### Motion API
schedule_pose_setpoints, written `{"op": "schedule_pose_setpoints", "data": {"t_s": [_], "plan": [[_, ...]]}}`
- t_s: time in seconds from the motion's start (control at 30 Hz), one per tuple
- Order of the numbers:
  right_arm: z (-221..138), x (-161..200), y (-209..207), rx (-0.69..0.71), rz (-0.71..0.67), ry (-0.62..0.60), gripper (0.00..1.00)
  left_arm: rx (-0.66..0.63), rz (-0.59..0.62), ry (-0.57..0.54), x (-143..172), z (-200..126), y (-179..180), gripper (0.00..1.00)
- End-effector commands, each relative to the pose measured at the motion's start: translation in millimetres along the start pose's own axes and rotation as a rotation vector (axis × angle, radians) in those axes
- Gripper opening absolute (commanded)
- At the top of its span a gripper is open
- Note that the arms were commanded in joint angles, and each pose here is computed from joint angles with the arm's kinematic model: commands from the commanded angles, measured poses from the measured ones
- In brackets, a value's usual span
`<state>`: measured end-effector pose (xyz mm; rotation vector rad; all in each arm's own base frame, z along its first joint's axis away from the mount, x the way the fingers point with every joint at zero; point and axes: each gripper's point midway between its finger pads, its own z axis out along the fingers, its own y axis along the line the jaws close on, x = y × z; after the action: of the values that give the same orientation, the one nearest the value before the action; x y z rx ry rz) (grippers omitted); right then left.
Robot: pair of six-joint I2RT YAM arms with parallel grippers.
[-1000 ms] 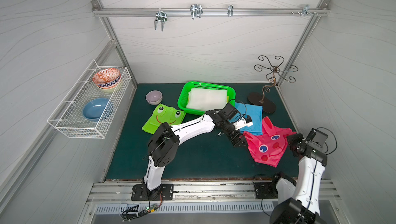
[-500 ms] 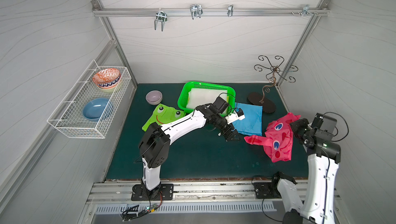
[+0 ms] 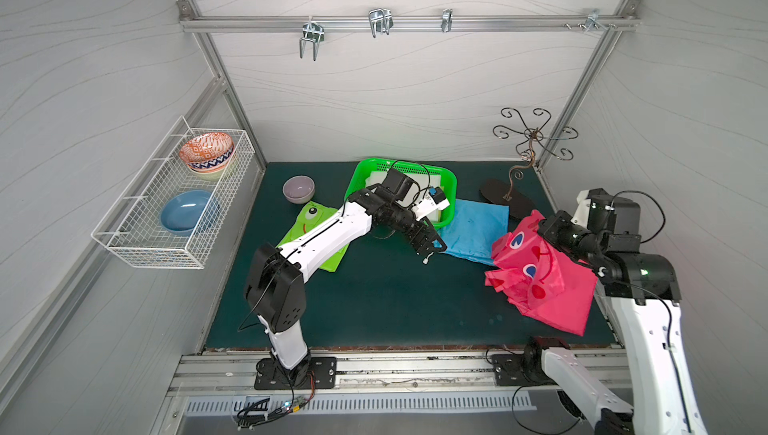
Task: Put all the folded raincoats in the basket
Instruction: Adjust the raincoat at the corner of the board.
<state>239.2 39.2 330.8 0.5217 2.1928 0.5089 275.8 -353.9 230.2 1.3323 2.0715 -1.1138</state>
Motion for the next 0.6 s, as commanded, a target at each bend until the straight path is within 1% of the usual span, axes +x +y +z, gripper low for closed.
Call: {"op": "schedule_pose_setpoints", "data": {"t_s": [0.0,0.03,0.1,0.2,0.3,0.37,0.47,0.57], "plan": [[-15,10,9,-0.004,-0.151,0.057,0.00,0.030,0.092,-0.087,-29,-39,-23,0.97],[-16,13,17,-0.032,-0.183,0.073,0.00,0.031,0.100,-0.093,-30,-47,-24,0.97],[-17,20,19,-0.034,-0.208,0.100,0.00,0.029,0.104,-0.098,-30,-56,-25,0.97],[-12,23,2,0.035,-0.189,0.076,0.00,0.015,0.120,-0.090,-26,-60,-24,0.98],[1,16,-17,0.116,-0.166,0.042,0.00,0.036,0.116,-0.089,-23,-57,-25,0.99],[17,16,-25,0.128,-0.112,0.064,0.00,0.047,0.098,-0.094,-23,-52,-23,0.99],[40,17,-34,0.085,-0.015,0.099,0.00,0.050,0.076,-0.099,-22,-46,-16,0.99],[54,15,-65,0.162,0.058,0.091,0.00,0.049,0.056,-0.102,-23,-39,-9,0.99]]}}
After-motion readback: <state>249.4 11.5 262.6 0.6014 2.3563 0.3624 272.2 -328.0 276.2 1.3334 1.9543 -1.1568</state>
